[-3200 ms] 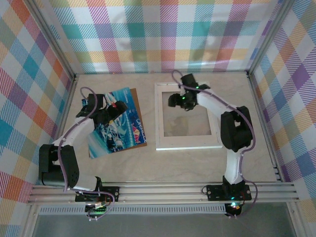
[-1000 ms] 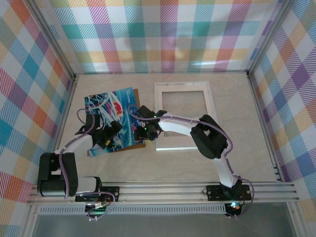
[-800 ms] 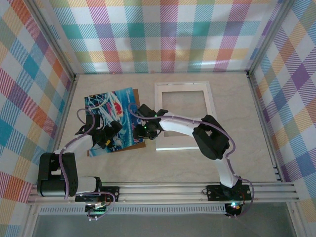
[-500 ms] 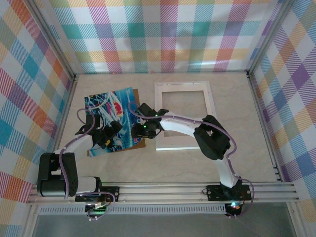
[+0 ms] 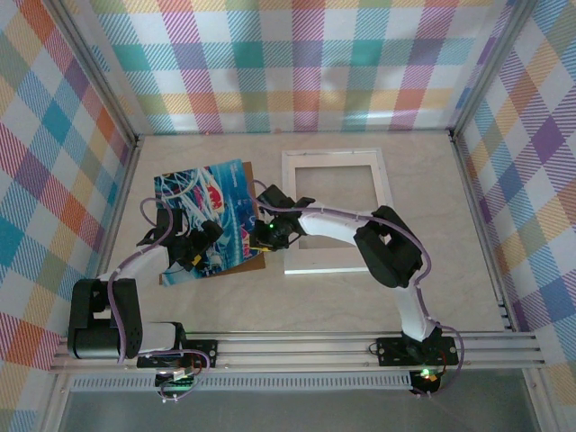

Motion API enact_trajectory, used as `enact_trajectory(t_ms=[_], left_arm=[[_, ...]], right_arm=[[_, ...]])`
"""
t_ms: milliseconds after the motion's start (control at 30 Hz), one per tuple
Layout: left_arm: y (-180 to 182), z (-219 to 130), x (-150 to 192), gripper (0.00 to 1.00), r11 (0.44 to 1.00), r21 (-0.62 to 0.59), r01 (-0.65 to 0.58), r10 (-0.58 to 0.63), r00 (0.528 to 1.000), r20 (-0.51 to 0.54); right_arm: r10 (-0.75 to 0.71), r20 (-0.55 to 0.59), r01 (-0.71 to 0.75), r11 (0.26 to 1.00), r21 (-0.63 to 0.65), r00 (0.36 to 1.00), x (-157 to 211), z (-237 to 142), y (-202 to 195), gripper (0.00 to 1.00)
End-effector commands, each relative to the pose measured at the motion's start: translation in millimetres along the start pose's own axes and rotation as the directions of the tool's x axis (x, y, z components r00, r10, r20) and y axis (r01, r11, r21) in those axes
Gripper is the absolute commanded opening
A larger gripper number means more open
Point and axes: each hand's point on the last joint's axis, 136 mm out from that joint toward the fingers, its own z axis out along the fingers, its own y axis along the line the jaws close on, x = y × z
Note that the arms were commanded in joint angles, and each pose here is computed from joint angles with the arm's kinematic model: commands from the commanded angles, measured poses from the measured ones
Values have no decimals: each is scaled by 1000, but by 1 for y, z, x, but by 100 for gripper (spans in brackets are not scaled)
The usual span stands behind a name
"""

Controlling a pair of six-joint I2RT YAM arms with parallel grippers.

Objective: Put the photo into the frame

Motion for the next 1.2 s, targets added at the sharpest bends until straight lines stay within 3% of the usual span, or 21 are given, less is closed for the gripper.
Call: enact_trajectory(t_ms=[0, 100, 200, 400, 533, 667, 867, 1033, 1167], left_arm=[[2, -10, -1, 100, 1000, -14, -27, 27, 1000, 14], [-17, -27, -15, 100, 996, 8, -84, 84, 994, 74], [-28, -53, -27, 100, 988, -58, -141, 148, 980, 133], [-75, -84, -27, 100, 914, -131, -383, 402, 896, 187], [-107, -73, 0, 100, 793, -168, -586, 608, 779, 152], [-124, -56, 25, 100, 686, -205, -698, 727, 669, 155], [-160, -33, 83, 100, 445, -117, -888, 894, 432, 119], [-170, -12, 120, 100, 250, -85, -965, 968, 247, 43], [-176, 2, 135, 100, 169, -98, -981, 985, 166, 34]], right_arm=[[24, 5, -24, 999, -39, 1000, -5, -6, 4, 13], [23, 23, -22, 997, -67, 999, -13, -14, 6, 5], [3, 50, 0, 997, -71, 999, -20, -27, 6, 4], [12, 69, -4, 994, -111, 998, -31, -61, -8, 2], [-23, 100, 31, 996, -81, 995, -34, -88, -18, 3], [-24, 146, 30, 999, -44, 989, -41, -120, -32, 4], [-46, 166, 50, 999, -21, 985, -59, -159, -52, 7], [-28, 155, 36, 998, -47, 988, -68, -165, -58, 8], [-7, 144, 18, 997, -78, 990, -74, -164, -60, 8]])
